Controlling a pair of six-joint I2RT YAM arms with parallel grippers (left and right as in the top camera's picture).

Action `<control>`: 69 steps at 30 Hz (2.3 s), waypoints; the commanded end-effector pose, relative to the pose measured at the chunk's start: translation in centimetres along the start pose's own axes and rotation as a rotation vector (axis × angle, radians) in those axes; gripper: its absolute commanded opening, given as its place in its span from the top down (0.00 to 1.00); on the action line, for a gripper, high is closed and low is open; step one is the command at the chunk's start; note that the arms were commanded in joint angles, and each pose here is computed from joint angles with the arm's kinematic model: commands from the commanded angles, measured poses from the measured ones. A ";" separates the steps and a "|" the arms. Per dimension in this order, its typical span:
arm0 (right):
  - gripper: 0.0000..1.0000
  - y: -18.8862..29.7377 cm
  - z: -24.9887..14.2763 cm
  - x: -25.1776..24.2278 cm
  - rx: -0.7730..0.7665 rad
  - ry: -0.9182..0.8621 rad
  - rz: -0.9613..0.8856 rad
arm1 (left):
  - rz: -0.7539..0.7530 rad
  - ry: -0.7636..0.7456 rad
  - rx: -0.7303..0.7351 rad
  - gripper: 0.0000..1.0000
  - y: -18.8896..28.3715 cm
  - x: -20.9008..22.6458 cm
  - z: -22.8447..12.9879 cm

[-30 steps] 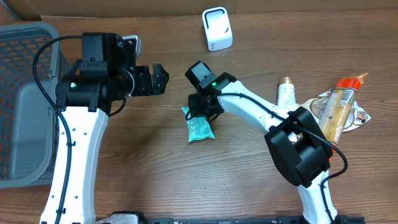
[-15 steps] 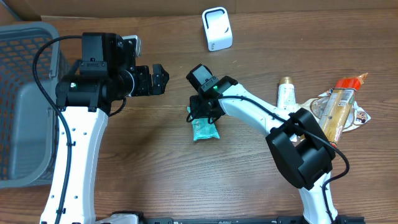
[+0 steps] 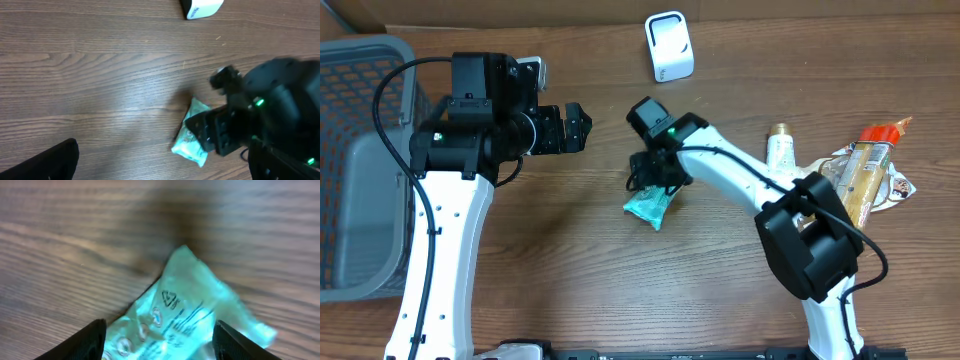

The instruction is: Scan the item barcode

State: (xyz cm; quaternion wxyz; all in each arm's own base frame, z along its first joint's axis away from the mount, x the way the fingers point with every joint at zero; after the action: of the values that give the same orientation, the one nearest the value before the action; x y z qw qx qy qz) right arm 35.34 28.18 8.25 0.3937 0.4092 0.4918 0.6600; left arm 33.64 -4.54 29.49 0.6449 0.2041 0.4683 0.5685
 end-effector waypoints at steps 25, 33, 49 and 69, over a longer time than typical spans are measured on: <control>0.27 0.6 -5.2 3.8 0.155 0.148 0.129 | -0.008 -0.022 0.002 0.01 -0.1 -0.3 0.0; 0.27 3.2 -4.1 1.5 0.111 0.124 0.127 | -0.009 -0.023 0.003 0.00 -0.1 -0.4 0.0; 0.23 5.3 -3.4 -4.5 0.056 -0.108 0.352 | -0.009 -0.023 0.003 0.00 -0.1 -0.4 0.0; 0.41 -3.7 -6.7 -5.2 -0.111 -0.379 0.549 | -0.009 -0.022 0.003 0.00 -0.1 -0.4 0.0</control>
State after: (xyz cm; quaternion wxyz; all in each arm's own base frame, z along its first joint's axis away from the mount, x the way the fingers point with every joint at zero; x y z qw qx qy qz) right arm 32.81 23.03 5.00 0.2795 0.5788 0.2460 0.7255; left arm 33.64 -4.54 29.49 0.6449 0.2041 0.4683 0.5685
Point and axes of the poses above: each gripper's point midway between its finger pads, its own y axis back along the fingers, its own x axis along the line the jaws close on, z = x × y, the point moved 5 cm from there along y, back along the fingers, and after that the axes turned 11 degrees about y, right-handed, at the moved point
